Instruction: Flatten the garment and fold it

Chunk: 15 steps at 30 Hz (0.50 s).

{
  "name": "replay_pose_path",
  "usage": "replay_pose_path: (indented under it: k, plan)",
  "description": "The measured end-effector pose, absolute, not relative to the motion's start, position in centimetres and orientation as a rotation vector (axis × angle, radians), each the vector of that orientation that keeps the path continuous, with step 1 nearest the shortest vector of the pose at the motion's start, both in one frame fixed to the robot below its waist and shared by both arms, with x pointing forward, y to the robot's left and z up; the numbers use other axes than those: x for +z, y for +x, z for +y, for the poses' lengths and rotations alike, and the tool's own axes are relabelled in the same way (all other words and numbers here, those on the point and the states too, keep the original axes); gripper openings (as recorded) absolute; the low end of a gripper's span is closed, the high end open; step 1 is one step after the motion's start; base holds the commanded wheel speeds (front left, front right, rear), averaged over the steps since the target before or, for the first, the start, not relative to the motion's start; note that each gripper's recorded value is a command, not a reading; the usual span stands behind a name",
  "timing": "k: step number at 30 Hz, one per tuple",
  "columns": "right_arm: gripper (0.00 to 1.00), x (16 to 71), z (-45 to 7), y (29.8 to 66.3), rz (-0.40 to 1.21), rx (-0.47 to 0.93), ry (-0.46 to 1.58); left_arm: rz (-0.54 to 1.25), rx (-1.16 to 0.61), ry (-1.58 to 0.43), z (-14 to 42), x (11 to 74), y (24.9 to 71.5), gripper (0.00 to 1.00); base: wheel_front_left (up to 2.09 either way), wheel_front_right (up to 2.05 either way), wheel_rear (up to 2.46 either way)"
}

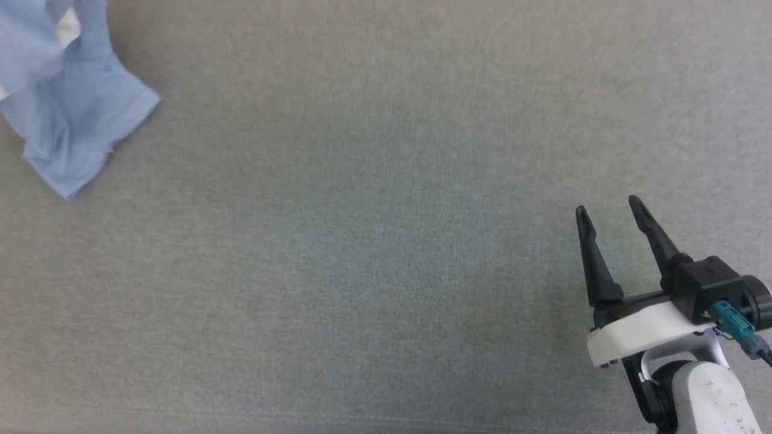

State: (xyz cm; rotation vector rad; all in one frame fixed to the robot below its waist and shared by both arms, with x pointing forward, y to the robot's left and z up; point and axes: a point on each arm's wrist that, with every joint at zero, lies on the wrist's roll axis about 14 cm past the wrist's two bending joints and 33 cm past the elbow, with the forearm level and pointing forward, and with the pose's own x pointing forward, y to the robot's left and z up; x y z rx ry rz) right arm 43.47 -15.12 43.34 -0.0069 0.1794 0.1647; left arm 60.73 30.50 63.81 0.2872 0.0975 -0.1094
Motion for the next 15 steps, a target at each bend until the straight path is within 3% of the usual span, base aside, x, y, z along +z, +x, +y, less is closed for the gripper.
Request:
replay_pose_path:
  k: [9, 15]
  plan:
    - [1.0, 47.9, -15.4, 42.2, 0.068, 0.149, 0.012, -0.39, -0.307, 0.293, 20.5, 80.7, 56.4, 0.0, 0.0, 0.0, 0.0]
    - [1.0, 49.6, -16.9, 41.0, 0.022, 0.106, 0.01, -0.452, -0.488, 0.223, 12.3, 83.5, 54.4, 0.0, 0.0, 0.0, 0.0]
